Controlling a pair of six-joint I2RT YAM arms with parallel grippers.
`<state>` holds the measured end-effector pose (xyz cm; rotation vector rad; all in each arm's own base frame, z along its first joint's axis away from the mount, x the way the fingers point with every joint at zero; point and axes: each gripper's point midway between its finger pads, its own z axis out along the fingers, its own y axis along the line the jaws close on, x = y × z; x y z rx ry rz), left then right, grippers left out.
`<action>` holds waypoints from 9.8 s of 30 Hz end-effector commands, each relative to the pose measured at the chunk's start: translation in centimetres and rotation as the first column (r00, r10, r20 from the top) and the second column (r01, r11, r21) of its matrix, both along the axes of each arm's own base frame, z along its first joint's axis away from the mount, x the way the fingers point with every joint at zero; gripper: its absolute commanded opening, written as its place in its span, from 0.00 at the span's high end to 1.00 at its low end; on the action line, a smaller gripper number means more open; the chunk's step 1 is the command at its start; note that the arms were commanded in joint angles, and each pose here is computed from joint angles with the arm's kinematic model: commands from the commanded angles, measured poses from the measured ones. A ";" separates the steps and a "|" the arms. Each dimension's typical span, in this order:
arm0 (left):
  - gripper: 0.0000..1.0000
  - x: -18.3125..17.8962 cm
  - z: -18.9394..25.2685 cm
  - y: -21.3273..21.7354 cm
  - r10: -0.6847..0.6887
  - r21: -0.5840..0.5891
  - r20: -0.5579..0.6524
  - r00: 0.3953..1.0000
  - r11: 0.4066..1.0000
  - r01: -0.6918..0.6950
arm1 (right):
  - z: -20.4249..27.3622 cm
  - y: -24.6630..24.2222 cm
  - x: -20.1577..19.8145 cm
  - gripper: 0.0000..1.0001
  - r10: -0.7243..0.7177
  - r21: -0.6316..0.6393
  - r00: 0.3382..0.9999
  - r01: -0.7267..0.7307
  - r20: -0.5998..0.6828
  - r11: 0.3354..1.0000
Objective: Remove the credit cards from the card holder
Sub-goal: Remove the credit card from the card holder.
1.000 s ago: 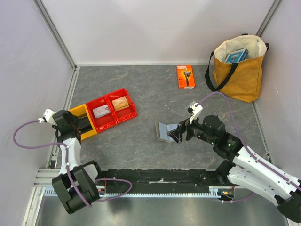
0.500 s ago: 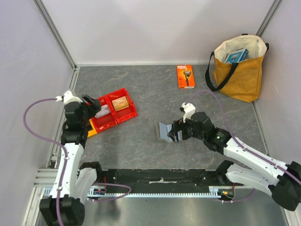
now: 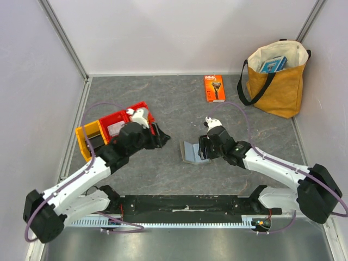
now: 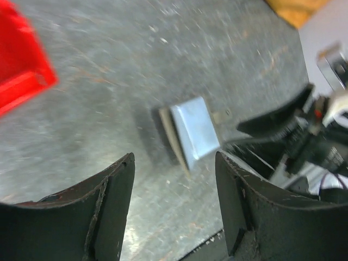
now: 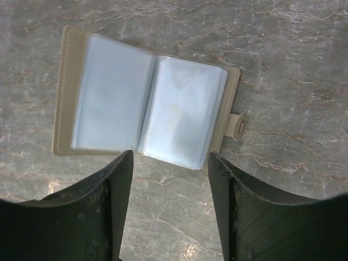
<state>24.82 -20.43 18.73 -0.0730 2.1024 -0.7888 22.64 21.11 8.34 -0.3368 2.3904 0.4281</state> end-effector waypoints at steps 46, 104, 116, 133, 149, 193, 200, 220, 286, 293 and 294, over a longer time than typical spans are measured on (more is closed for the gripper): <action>0.89 -3.8 -17.4 -9.8 -0.121 0.181 -0.396 0.910 0.961 0.207 | -4.8 1.1 3.4 0.66 -0.086 0.079 0.983 0.100 -0.160 0.992; 0.82 -1.0 -5.6 -16.1 -0.230 -0.155 -0.213 0.950 0.968 0.199 | -2.1 0.3 5.3 0.53 -0.031 0.189 0.993 0.053 -0.118 0.980; 0.82 -0.5 -12.7 -14.7 -0.164 -0.100 -0.353 0.921 0.985 0.137 | -5.0 -0.6 4.1 0.69 -0.038 0.188 0.983 0.072 -0.182 0.979; 0.82 -1.6 -17.3 -13.4 -0.134 -0.162 -0.455 0.880 0.985 0.065 | -5.8 -0.1 3.0 0.81 0.001 0.206 0.974 0.046 -0.225 0.978; 0.67 -1.5 -14.5 -13.9 -0.182 -0.330 -0.359 0.916 0.942 0.058 | -6.2 0.1 2.7 0.84 0.028 0.213 0.970 0.025 -0.241 0.977; 0.98 -2.3 -16.1 -11.4 -0.111 -0.281 -0.397 0.911 0.960 -0.006 | -7.9 -1.2 2.6 1.00 -0.027 0.134 0.963 0.065 -0.269 0.989; 0.98 -2.4 -16.4 -11.6 -0.118 -0.279 -0.408 0.905 0.960 -0.001 | -4.8 0.6 2.9 0.92 0.045 0.239 0.976 0.007 -0.211 0.971; 0.98 -2.1 -16.3 -12.0 -0.124 -0.274 -0.406 0.905 0.962 0.008 | -6.5 2.3 2.3 0.89 0.100 0.303 0.956 -0.012 -0.276 0.953; 0.68 -0.4 -9.8 -13.3 -0.194 -0.329 -0.289 0.938 0.940 0.093 | -6.3 1.0 3.3 0.95 0.028 0.241 0.973 0.029 -0.230 0.970; 0.65 -0.5 -12.4 -13.5 -0.187 -0.290 -0.348 0.919 0.953 0.084 | -7.1 0.5 2.6 0.96 0.023 0.226 0.968 0.035 -0.251 0.973; 0.65 -0.5 -12.9 -13.2 -0.175 -0.281 -0.357 0.918 0.957 0.073 | -7.2 0.5 2.6 0.97 0.025 0.224 0.968 0.033 -0.250 0.974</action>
